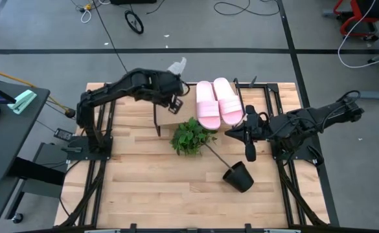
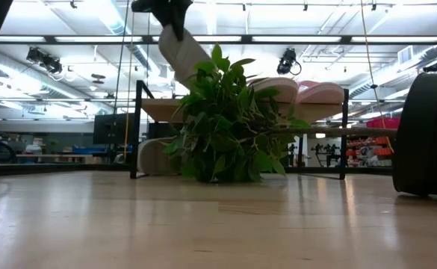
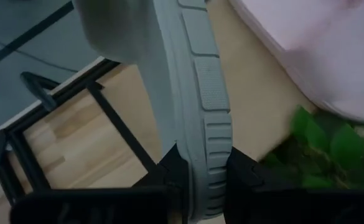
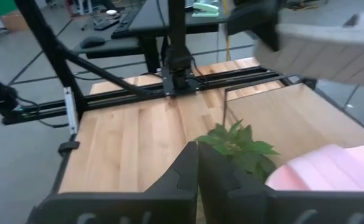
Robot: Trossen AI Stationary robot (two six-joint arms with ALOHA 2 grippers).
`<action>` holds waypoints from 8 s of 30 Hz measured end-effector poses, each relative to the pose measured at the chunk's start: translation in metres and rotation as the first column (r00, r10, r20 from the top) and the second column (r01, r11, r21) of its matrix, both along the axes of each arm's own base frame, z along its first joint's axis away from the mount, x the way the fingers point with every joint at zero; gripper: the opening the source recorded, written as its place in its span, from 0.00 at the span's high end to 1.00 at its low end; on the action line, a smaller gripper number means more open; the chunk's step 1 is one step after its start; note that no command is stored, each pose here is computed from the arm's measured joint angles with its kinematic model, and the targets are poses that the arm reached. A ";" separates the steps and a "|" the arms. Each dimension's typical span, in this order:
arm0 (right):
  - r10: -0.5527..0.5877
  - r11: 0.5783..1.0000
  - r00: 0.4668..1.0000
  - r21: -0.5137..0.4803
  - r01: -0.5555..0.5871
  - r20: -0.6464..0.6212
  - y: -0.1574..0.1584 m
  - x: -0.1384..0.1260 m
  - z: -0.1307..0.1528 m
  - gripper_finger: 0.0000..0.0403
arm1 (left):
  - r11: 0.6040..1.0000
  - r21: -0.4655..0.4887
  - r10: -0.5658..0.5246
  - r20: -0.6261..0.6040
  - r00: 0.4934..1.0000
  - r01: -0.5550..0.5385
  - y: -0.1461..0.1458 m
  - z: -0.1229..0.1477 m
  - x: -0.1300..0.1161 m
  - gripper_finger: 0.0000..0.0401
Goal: Pick and place slides into the shelf
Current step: Put the bottom gray slides on the shelf
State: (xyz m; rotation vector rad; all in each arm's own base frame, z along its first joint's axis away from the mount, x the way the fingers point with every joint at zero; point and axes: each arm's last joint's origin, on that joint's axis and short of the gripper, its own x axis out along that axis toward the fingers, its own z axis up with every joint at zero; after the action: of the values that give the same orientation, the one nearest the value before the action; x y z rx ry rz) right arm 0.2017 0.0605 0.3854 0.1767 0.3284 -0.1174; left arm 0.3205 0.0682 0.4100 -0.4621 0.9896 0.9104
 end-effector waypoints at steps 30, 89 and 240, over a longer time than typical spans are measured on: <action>-0.224 0.960 0.972 0.155 0.231 -0.063 -0.058 0.041 -0.019 0.97 | 0.909 0.139 -0.349 -0.260 0.900 0.392 0.007 0.008 -0.009 0.86; -0.323 0.920 0.946 0.241 0.311 0.013 -0.071 0.056 -0.018 0.97 | 0.990 0.106 0.096 0.000 0.995 -0.095 -0.010 -0.030 -0.150 0.86; -0.098 0.974 0.989 0.194 0.118 -0.107 -0.061 0.054 -0.028 0.97 | 0.979 0.013 0.199 0.137 0.970 -0.203 -0.062 -0.107 0.045 0.32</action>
State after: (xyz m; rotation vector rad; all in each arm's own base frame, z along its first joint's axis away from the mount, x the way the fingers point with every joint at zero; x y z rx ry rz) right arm 0.2558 -0.0007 0.3574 0.3889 0.4276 -0.2015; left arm 0.3654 0.0063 0.3034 -0.6015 0.8162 1.0583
